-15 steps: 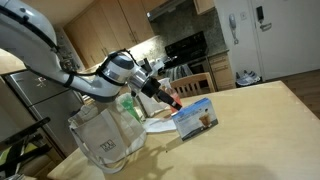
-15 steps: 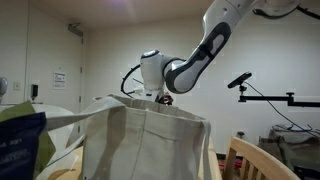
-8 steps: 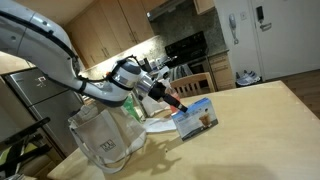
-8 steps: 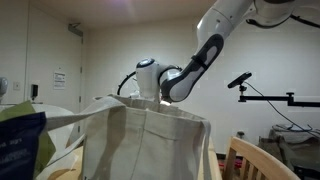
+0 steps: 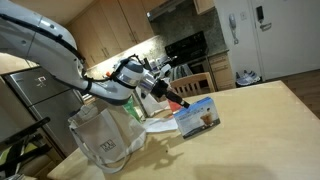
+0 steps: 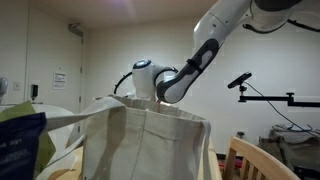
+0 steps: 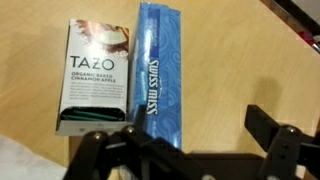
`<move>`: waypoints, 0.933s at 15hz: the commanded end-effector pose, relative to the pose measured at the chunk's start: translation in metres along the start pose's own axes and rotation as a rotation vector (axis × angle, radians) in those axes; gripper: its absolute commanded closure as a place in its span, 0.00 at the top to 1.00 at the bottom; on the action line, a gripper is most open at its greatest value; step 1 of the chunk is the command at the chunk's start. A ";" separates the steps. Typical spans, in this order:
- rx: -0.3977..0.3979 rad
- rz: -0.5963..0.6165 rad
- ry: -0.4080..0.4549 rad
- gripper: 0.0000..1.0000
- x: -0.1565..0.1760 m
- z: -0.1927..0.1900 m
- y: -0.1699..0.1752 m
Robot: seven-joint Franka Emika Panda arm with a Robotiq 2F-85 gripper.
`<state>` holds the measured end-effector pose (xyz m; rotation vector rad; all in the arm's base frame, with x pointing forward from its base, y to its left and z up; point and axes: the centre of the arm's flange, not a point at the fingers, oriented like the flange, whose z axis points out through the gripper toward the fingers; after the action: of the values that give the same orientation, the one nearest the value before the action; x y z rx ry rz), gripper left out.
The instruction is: Pick up the three objects from the table, put them in the carrier bag and move the bag to the center of the table
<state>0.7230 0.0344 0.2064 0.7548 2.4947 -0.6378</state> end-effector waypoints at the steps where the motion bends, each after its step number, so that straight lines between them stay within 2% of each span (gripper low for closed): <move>1: -0.028 0.019 -0.084 1.00 -0.017 -0.023 0.006; 5: -0.045 0.022 -0.110 1.00 -0.029 -0.024 0.019; 14: -0.027 0.034 0.024 1.00 -0.010 0.028 0.030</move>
<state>0.7437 0.0409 0.1875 0.7624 2.4817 -0.6111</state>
